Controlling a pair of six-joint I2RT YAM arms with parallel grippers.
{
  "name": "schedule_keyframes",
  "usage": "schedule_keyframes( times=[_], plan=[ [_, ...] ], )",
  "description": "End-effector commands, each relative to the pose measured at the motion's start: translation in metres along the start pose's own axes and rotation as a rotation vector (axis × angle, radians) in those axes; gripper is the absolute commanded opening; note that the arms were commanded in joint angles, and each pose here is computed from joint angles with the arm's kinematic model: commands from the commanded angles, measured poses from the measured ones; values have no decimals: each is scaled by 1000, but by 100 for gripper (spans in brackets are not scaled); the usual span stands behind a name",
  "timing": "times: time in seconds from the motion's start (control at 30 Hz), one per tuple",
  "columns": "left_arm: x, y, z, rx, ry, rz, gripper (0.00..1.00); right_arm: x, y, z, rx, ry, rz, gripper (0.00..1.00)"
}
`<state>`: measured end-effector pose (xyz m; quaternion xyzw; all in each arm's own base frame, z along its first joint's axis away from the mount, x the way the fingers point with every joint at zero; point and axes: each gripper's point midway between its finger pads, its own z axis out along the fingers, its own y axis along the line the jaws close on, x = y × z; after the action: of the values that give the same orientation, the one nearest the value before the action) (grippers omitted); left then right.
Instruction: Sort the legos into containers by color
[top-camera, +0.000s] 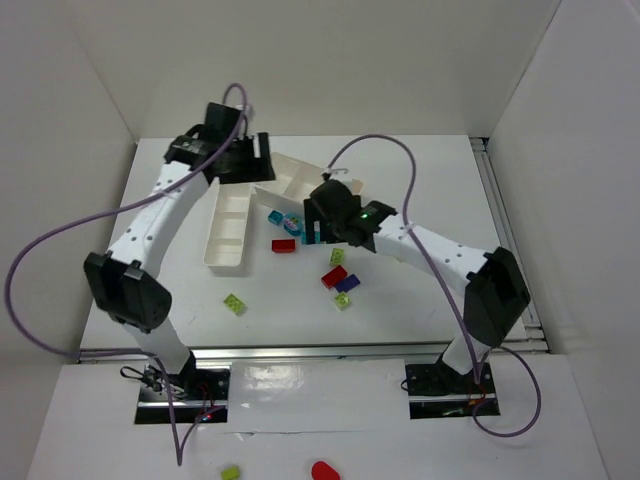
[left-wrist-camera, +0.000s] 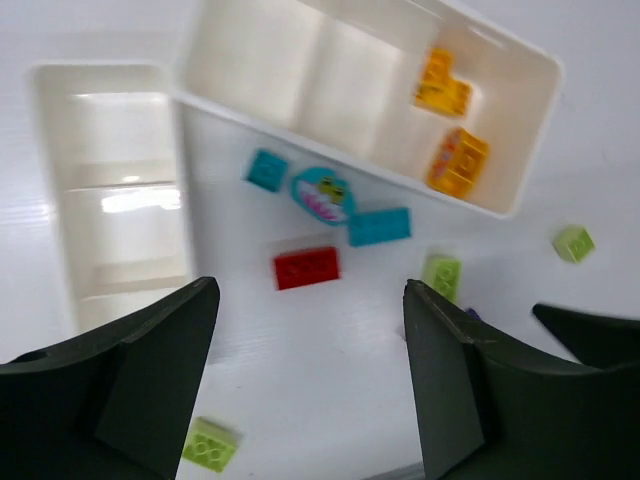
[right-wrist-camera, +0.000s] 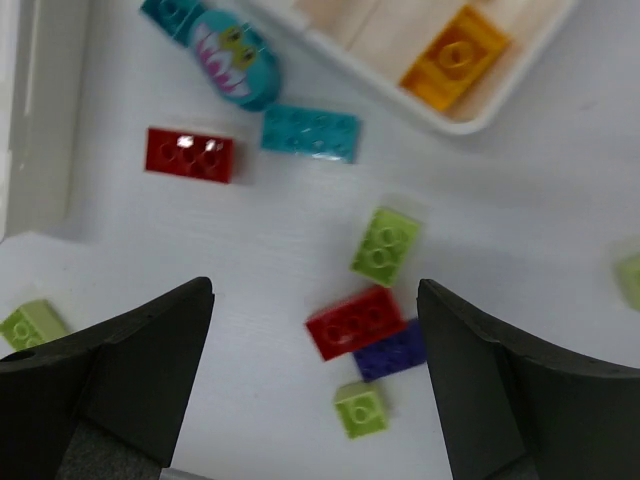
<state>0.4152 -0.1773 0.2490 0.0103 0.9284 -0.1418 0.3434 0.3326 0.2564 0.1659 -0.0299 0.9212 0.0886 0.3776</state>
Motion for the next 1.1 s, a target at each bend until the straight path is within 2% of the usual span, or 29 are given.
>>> schedule_keyframes(
  times=[0.0, 0.13, 0.3, 0.47, 0.67, 1.0, 1.07],
  plan=[
    [1, 47, -16, -112, -35, -72, 83, 8, 38, 23, -85, -16, 37, 90],
    [16, 71, -18, -136, -1, -114, 83, 13, 60, 52, -108, 10, 26, 93],
    [28, 84, -23, -144, 17, -142, 83, 16, 65, 93, -31, 28, 6, 100],
    [38, 89, -18, -141, 49, -146, 83, 27, 54, 114, 29, 50, -5, 100],
    [43, 93, -15, -141, 60, -154, 82, 28, 43, 132, 81, 53, 18, 92],
    [46, 93, -10, -134, 72, -147, 82, 35, 37, 153, 120, 70, 0, 88],
    [49, 94, -9, -136, 81, -138, 82, 39, 36, 156, 126, 77, 5, 79]
  ],
)
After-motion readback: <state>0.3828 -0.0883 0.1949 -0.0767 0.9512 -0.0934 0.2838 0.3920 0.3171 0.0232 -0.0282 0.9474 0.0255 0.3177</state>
